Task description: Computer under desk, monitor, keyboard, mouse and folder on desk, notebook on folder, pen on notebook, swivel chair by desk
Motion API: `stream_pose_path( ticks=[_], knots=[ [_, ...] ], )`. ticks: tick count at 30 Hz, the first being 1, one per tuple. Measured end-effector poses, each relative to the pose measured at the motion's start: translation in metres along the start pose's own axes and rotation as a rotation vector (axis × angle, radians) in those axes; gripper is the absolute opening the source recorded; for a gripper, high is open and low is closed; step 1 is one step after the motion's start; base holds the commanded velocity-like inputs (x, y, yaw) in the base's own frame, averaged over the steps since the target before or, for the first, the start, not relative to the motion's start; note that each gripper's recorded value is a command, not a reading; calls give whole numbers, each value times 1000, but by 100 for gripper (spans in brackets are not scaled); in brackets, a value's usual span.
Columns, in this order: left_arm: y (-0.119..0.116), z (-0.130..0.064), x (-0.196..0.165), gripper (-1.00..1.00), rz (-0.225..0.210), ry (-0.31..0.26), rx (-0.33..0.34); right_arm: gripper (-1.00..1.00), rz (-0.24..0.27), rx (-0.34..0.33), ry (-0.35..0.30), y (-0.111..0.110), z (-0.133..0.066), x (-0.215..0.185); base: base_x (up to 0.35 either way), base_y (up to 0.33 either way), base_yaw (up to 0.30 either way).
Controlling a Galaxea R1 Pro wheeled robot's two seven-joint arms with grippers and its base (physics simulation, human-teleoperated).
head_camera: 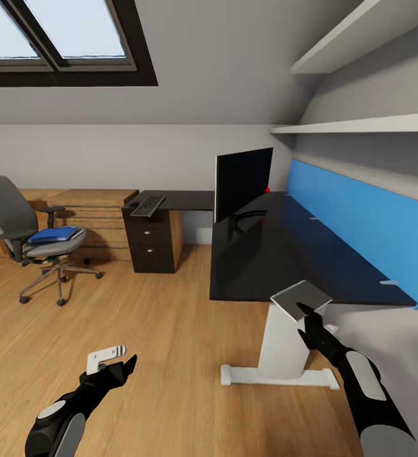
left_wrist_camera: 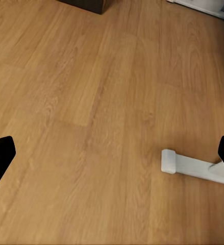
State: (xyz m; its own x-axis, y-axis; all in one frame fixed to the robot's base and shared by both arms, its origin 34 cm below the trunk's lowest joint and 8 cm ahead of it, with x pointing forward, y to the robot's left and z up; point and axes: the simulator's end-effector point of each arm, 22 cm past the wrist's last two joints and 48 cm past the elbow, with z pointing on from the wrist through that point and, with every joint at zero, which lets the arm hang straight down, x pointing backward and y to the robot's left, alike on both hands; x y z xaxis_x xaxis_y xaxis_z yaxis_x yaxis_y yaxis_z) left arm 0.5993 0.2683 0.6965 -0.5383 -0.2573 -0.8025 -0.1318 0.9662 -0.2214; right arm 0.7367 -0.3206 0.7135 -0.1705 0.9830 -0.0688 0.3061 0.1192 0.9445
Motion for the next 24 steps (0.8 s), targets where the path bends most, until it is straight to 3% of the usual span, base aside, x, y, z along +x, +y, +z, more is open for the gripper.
stream_pose_path(
  ticks=[9, 24],
  knots=[
    [0, 0, 0, 100, 0, 0, 0, 100, 0, 0, 4, 0, 0, 1, 141, 26, 0],
    [0, 0, 0, 100, 0, 1, 0, 100, 0, 1, 5, 0, 0, 1, 11, 2, 0]
  ],
)
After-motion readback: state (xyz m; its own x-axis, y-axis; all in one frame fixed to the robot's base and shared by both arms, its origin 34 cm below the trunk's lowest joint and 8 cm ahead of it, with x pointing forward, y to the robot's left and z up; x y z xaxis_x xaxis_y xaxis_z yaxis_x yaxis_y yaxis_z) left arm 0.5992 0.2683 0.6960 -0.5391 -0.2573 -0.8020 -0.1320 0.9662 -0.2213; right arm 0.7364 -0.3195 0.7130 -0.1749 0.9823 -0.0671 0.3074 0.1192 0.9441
